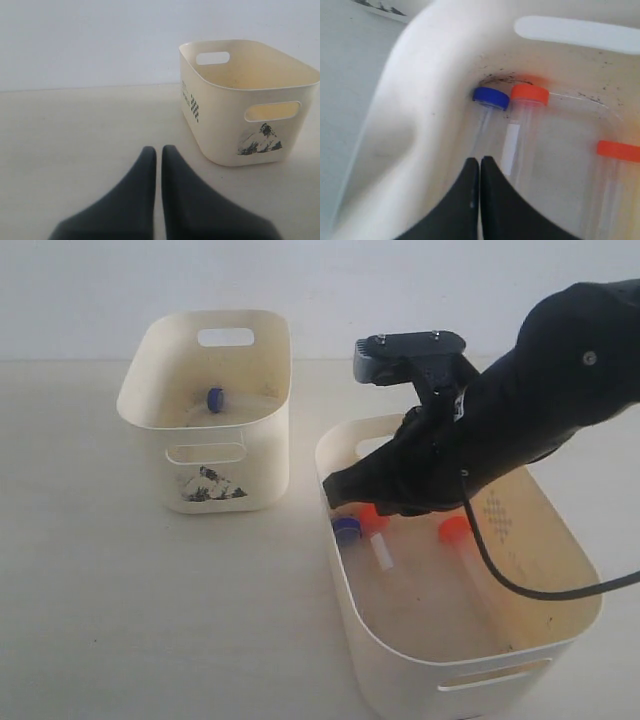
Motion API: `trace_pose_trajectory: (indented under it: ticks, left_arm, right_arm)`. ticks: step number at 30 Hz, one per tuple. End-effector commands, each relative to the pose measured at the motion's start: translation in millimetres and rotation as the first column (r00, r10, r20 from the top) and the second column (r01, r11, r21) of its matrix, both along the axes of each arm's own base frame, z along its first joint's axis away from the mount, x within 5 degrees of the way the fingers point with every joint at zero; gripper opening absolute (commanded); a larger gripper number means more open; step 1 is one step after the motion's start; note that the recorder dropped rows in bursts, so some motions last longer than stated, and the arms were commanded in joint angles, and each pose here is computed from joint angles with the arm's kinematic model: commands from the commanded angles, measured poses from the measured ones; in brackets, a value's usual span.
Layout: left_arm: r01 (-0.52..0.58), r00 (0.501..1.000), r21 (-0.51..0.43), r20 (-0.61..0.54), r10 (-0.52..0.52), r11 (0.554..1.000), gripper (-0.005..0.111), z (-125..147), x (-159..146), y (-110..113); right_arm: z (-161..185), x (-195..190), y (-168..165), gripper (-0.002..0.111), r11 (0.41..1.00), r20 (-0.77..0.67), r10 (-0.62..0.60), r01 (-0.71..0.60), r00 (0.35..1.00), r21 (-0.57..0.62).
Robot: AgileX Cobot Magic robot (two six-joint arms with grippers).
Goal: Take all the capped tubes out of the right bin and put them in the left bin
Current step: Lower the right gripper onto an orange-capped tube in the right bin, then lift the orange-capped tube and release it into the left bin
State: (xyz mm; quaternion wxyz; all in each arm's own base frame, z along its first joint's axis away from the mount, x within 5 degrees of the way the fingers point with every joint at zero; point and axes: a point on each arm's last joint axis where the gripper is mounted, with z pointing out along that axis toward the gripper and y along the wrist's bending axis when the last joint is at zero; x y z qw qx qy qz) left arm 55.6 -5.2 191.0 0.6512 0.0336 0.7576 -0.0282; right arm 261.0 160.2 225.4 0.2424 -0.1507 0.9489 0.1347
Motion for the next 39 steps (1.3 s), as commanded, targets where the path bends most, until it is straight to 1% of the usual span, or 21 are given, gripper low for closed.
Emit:
trace_pose_trajectory:
  ticks: [1,6,13,15,16,17,19,22,23,24,25,29,31,32,33,35,36,38,39]
  left_arm:
    - [0.001,1.0,-0.007,0.01,-0.001,1.0,0.004,1.6,-0.3,-0.1]
    - [0.001,1.0,-0.007,0.01,-0.001,1.0,0.004,1.6,-0.3,-0.1]
    - [0.001,1.0,-0.007,0.01,-0.001,1.0,0.004,1.6,-0.3,-0.1]
    - [0.001,1.0,-0.007,0.01,-0.001,1.0,0.004,1.6,-0.3,-0.1]
    - [0.001,1.0,-0.007,0.01,-0.001,1.0,0.004,1.6,-0.3,-0.1]
    - [0.001,1.0,-0.007,0.01,-0.001,1.0,0.004,1.6,-0.3,-0.1]
    - [0.001,1.0,-0.007,0.01,-0.001,1.0,0.004,1.6,-0.3,-0.1]
    - [0.001,1.0,-0.007,0.01,-0.001,1.0,0.004,1.6,-0.3,-0.1]
    - [0.001,1.0,-0.007,0.01,-0.001,1.0,0.004,1.6,-0.3,-0.1]
    - [0.001,1.0,-0.007,0.01,-0.001,1.0,0.004,1.6,-0.3,-0.1]
    - [0.001,1.0,-0.007,0.01,-0.001,1.0,0.004,1.6,-0.3,-0.1]
    - [0.001,1.0,-0.007,0.01,-0.001,1.0,0.004,1.6,-0.3,-0.1]
    - [0.001,1.0,-0.007,0.01,-0.001,1.0,0.004,1.6,-0.3,-0.1]
    - [0.001,1.0,-0.007,0.01,-0.001,1.0,0.004,1.6,-0.3,-0.1]
    - [0.001,1.0,-0.007,0.01,-0.001,1.0,0.004,1.6,-0.3,-0.1]
    - [0.001,1.0,-0.007,0.01,-0.001,1.0,0.004,1.6,-0.3,-0.1]
    - [0.001,1.0,-0.007,0.01,-0.001,1.0,0.004,1.6,-0.3,-0.1]
    - [0.001,1.0,-0.007,0.01,-0.001,1.0,0.004,1.6,-0.3,-0.1]
    - [0.001,1.0,-0.007,0.01,-0.001,1.0,0.004,1.6,-0.3,-0.1]
  right_arm:
    - [-5.2,5.0,-0.8,0.0,0.999,0.009,-0.015,0.015,1.0,-0.035]
    - [-17.1,8.6,-0.2,0.0,0.997,-0.014,-0.009,0.008,1.0,-0.071]
    - [-45.8,18.6,5.1,0.0,0.995,-0.046,-0.007,0.002,0.999,-0.099]
    - [-51.7,20.4,6.1,0.002,0.995,-0.053,-0.008,0.002,0.999,-0.103]
    - [-53.7,21.0,6.4,0.005,0.995,-0.054,-0.008,0.002,0.998,-0.105]
    - [-55.2,21.7,6.8,0.01,0.995,-0.053,-0.008,0.002,0.999,-0.104]
    - [-57.4,22.4,7.0,0.022,0.994,-0.054,-0.006,0.0,0.999,-0.108]
    - [-61.3,23.0,7.2,0.049,0.993,-0.061,-0.004,-0.004,0.998,-0.116]
    - [-62.2,23.3,7.4,0.056,0.993,-0.062,-0.004,-0.004,0.998,-0.116]
    - [-65.4,23.8,7.6,0.06,0.993,-0.067,-0.002,-0.006,0.998,-0.122]
    - [-69.0,24.6,7.8,0.06,0.992,-0.072,0.0,-0.009,0.997,-0.128]
    - [-84.9,26.7,8.9,0.055,0.989,-0.101,0.001,-0.016,0.995,-0.148]
    - [-95.4,28.4,9.8,0.048,0.988,-0.114,0.0,-0.018,0.993,-0.156]
    - [-99.9,29.0,10.2,0.043,0.987,-0.121,-0.005,-0.014,0.993,-0.158]
    - [-102.8,29.4,10.4,0.034,0.988,-0.125,-0.016,-0.004,0.992,-0.156]
    - [-102.4,30.2,10.9,0.015,0.988,-0.13,-0.019,-0.001,0.991,-0.156]
    - [-96.9,31.4,11.6,0.0,0.988,-0.125,-0.019,-0.001,0.992,-0.153]
    - [-84.6,33.6,13.0,0.0,0.989,-0.117,-0.018,0.0,0.993,-0.148]
    - [-72.3,35.1,13.9,0.0,0.991,-0.099,-0.016,0.002,0.995,-0.137]
